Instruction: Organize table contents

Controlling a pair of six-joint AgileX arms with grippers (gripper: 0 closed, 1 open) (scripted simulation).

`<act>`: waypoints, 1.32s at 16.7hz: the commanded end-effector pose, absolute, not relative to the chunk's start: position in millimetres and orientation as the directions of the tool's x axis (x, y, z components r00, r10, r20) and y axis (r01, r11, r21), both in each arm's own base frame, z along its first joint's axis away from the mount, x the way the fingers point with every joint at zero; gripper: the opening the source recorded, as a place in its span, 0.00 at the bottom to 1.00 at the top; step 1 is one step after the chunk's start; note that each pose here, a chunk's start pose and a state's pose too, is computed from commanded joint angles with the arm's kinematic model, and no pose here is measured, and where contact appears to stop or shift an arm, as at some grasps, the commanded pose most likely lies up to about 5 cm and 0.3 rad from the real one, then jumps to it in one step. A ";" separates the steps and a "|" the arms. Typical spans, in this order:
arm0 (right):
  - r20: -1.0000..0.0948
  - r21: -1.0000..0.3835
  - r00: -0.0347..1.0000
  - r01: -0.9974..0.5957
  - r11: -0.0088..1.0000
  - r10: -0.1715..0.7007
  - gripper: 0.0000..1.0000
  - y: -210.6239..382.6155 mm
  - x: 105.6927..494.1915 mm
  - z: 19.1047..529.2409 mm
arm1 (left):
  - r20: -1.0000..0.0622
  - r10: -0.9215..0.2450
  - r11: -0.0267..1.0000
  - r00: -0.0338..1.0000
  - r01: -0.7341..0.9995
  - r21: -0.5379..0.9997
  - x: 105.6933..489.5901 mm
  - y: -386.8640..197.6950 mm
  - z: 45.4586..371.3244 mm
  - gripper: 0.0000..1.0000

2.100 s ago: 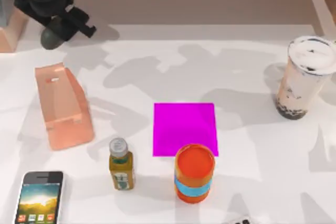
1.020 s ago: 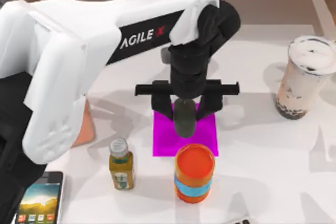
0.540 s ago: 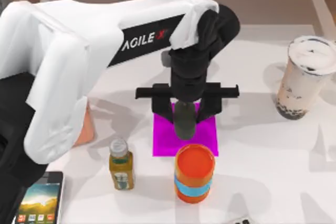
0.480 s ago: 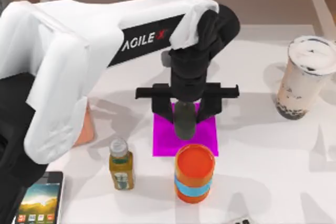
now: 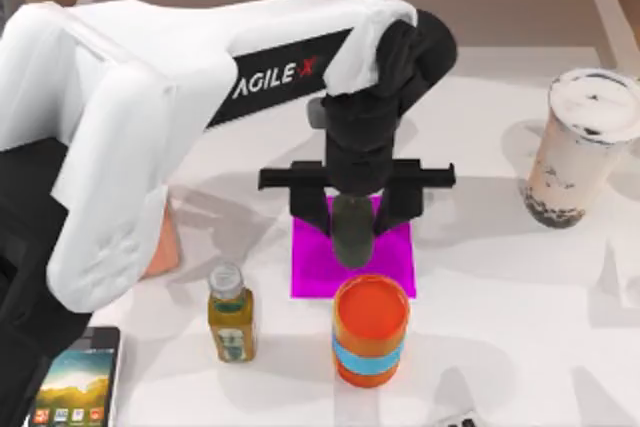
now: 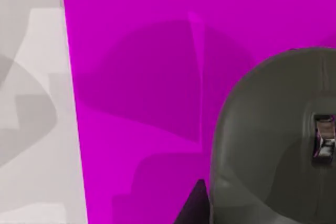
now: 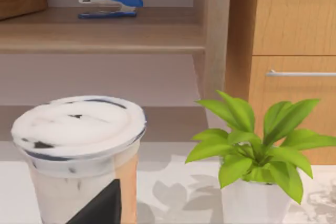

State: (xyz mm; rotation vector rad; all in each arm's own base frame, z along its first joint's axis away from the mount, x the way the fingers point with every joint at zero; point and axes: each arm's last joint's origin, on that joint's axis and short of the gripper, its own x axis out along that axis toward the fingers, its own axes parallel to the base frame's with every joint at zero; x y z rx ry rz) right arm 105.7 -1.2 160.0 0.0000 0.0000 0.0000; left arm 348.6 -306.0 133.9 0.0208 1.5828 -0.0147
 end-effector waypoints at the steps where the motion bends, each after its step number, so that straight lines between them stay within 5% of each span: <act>1: 0.000 0.000 1.000 0.000 1.000 0.000 1.00 -1.2 105.7 160.0 | -1.000 0.004 1.000 -0.012 0.023 0.004 348.6 -306.0 133.9 0.53; 7: 0.000 0.000 1.000 0.000 1.000 0.000 1.00 -1.2 105.7 160.0 | -1.000 0.004 1.000 -0.012 0.023 0.004 348.6 -306.0 133.9 0.98; 17: 0.000 0.000 1.000 0.000 1.000 0.000 1.00 -1.2 105.7 160.0 | -1.000 0.003 1.000 -0.011 0.021 0.003 349.2 -305.3 134.6 1.00; 22: 0.000 0.000 1.000 0.000 1.000 0.000 1.00 -1.2 105.7 160.0 | -0.994 -0.076 0.993 0.082 0.094 -0.069 346.3 -285.3 189.7 1.00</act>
